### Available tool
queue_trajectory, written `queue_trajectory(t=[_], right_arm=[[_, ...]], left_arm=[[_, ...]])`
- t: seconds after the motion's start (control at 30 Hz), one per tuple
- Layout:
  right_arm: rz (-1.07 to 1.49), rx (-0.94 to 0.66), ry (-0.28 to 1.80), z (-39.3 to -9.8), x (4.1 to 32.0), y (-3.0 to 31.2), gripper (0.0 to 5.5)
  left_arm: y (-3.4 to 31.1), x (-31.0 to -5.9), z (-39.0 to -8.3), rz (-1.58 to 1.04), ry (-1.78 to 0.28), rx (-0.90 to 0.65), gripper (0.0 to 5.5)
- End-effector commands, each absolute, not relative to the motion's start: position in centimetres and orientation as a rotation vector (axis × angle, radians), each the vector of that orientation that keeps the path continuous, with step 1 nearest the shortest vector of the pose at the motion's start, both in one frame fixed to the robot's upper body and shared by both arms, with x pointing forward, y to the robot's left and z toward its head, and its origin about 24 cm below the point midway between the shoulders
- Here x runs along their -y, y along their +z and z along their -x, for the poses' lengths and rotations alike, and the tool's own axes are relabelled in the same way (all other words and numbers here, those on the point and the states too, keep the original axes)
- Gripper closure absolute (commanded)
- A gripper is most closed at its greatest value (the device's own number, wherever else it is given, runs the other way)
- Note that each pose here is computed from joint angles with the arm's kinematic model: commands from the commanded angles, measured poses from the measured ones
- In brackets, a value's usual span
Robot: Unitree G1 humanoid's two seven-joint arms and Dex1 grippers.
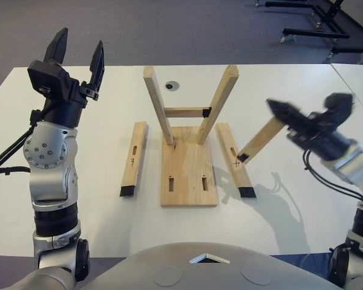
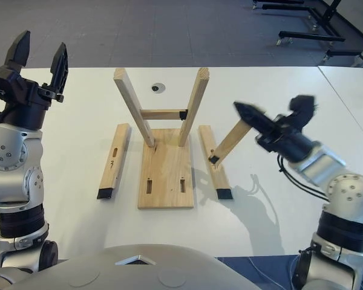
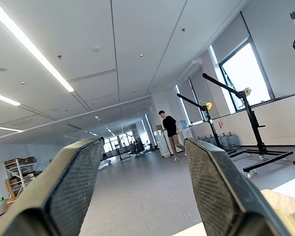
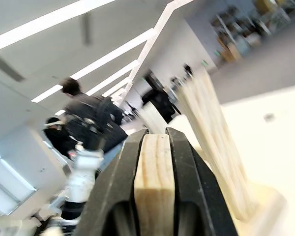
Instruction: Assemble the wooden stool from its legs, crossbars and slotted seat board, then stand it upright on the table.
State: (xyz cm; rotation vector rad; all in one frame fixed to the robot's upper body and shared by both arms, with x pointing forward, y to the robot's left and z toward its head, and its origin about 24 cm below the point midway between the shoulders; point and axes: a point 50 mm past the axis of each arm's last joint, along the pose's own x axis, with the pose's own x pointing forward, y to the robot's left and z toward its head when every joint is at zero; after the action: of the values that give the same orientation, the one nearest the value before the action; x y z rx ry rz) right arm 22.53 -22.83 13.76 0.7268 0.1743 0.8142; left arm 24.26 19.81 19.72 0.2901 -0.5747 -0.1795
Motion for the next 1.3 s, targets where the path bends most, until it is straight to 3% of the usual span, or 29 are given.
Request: queue_trajectory(t=[0.03, 0.17, 0.33, 0.5, 0.83, 1.3], right_arm=[[-0.633, -0.12, 0.605, -23.1, 20.9, 12.2, 5.11], [-0.547, -0.079, 0.497, -22.1, 19.4, 12.9, 5.11], [-0.223, -0.004, 0.371, -22.0, 18.7, 13.6, 5.11], [-0.207, 0.013, 0.319, -22.5, 17.5, 12.2, 5.11], [-0.11, -0.048, 0.183, -22.7, 18.9, 8.8, 5.11], [-0.142, 0.089, 0.24, -22.6, 18.0, 11.3, 5.11]], left_arm=[[19.1, -19.9, -23.7, -0.292, -0.142, 0.534, 2.53], [19.0, -20.4, -23.1, -0.299, -0.105, 0.523, 2.53], [19.0, -20.6, -23.0, -0.31, -0.082, 0.523, 2.53], [19.0, -20.5, -23.6, -0.307, -0.088, 0.525, 2.53], [19.0, -20.7, -24.1, -0.308, -0.103, 0.525, 2.53], [18.9, -20.3, -24.5, -0.322, -0.105, 0.532, 2.53]])
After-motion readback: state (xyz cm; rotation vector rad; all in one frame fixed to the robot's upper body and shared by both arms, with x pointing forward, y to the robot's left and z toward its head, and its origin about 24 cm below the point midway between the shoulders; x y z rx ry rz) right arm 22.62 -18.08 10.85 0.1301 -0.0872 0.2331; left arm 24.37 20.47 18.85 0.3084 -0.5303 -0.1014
